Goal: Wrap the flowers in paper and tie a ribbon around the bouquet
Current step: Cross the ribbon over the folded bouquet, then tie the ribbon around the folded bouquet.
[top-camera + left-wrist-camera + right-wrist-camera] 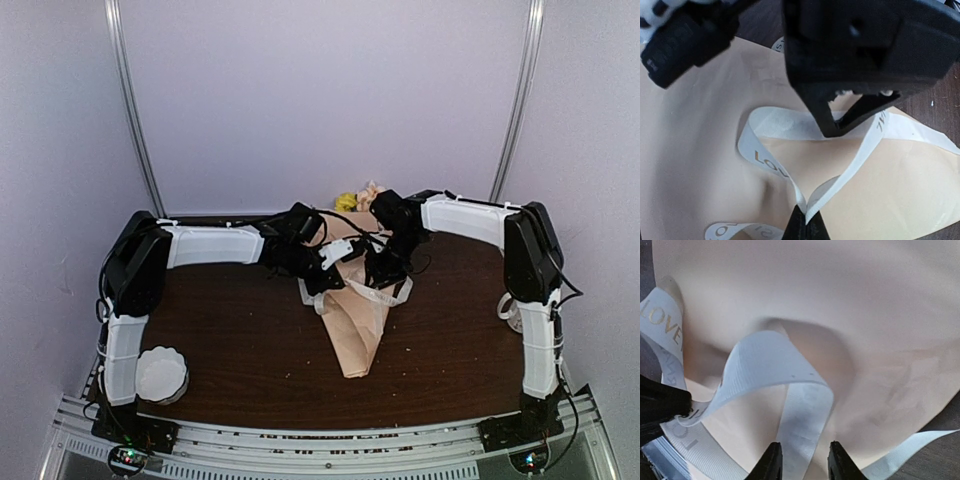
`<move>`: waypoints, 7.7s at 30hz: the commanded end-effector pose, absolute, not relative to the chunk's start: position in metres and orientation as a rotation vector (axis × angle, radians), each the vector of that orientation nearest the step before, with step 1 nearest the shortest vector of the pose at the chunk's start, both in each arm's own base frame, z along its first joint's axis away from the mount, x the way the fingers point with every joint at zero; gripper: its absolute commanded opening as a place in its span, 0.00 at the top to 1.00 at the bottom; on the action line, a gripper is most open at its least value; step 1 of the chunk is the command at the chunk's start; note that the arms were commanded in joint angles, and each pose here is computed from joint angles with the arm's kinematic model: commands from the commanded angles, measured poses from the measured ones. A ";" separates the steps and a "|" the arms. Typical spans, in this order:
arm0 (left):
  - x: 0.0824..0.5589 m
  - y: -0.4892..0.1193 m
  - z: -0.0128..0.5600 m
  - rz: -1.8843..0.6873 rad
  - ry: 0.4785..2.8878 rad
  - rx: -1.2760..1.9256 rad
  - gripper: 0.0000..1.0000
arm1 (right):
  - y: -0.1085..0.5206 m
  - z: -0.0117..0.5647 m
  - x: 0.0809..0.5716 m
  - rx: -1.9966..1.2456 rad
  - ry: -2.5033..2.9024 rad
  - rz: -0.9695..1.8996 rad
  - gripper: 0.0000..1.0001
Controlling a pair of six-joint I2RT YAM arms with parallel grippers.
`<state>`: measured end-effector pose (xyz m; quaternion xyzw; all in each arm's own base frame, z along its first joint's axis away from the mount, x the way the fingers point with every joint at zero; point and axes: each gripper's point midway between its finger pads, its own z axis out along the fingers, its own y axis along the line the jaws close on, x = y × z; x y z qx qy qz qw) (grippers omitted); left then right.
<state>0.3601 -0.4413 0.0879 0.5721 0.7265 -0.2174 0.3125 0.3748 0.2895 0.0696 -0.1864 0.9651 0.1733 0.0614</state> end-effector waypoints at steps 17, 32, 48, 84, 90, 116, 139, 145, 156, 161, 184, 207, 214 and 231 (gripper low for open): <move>0.367 -0.442 0.095 -0.613 1.914 1.453 1.00 | 0.291 0.101 0.329 -0.264 2.690 0.625 0.38; 0.369 -0.437 0.091 -0.616 1.938 1.442 0.99 | 0.284 0.058 0.327 -0.196 2.765 0.509 0.57; 0.371 -0.432 0.091 -0.615 1.964 1.430 0.97 | 0.271 0.060 0.317 -0.228 2.792 0.421 1.00; 0.328 -0.307 0.034 -0.431 2.497 1.204 0.56 | 0.291 0.068 0.326 -0.302 2.778 0.503 1.00; 0.336 -0.329 0.029 -0.132 2.278 1.449 0.52 | 0.293 0.068 0.324 -0.300 2.780 0.520 1.00; 0.353 -0.380 0.035 -0.282 2.032 1.584 0.67 | 0.291 0.071 0.326 -0.256 2.764 0.584 1.00; 0.380 -0.323 0.035 -0.191 2.247 1.390 1.00 | 0.243 0.079 0.330 -0.158 2.761 0.484 1.00; 0.394 -0.297 0.036 -0.124 2.311 1.289 1.00 | 0.203 0.077 0.333 -0.049 2.764 0.450 1.00; 0.424 -0.242 0.041 0.065 2.404 1.083 1.00 | 0.139 0.085 0.340 0.133 2.738 0.360 1.00; 0.438 -0.218 0.063 0.095 2.407 0.941 1.00 | 0.107 0.091 0.341 0.233 2.707 0.335 1.00; 0.440 -0.111 0.078 0.290 2.561 0.444 1.00 | 0.018 0.153 0.357 0.423 2.536 0.093 1.00; 0.440 -0.081 0.087 0.254 2.565 0.291 1.00 | -0.047 0.175 0.337 0.586 2.445 0.026 1.00; 0.446 -0.125 0.123 0.033 2.433 0.400 1.00 | -0.001 0.201 0.356 0.386 2.406 0.111 1.00; 0.409 -0.295 0.270 -0.260 1.990 0.785 1.00 | 0.242 0.353 0.359 -0.365 2.078 0.466 1.00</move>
